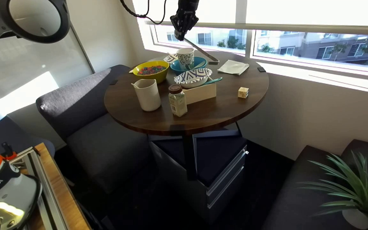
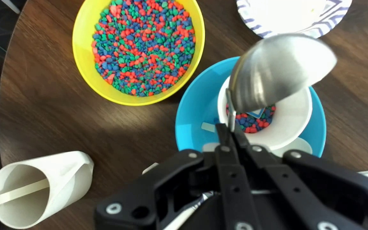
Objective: Use the silver ladle to place cereal from the yellow bowl into the coffee cup.
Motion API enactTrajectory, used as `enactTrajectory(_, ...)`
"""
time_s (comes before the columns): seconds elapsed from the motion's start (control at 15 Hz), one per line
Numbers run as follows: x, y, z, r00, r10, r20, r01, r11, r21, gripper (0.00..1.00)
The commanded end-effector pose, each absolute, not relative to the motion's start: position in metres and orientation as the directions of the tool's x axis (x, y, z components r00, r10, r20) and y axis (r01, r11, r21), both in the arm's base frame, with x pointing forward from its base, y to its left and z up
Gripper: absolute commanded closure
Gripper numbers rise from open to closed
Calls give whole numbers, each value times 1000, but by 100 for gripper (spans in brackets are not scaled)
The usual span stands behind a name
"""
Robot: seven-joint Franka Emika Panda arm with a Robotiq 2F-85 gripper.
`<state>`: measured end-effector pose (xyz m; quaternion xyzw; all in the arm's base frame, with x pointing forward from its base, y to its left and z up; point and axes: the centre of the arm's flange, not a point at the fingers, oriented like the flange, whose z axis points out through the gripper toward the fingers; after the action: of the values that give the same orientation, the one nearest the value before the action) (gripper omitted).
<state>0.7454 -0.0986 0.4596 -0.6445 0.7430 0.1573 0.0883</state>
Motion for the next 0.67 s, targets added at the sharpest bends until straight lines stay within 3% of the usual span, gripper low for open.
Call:
enactTrajectory(0.0,737,-71,484,-150,-974,-173,-984,129,124,99)
enactTrajectory(0.4,707,10,486,-49,-989,138,-994,62,94,99)
enactTrajectory(0.6,692,51,477,67,-973,221,-988,-33,152,99)
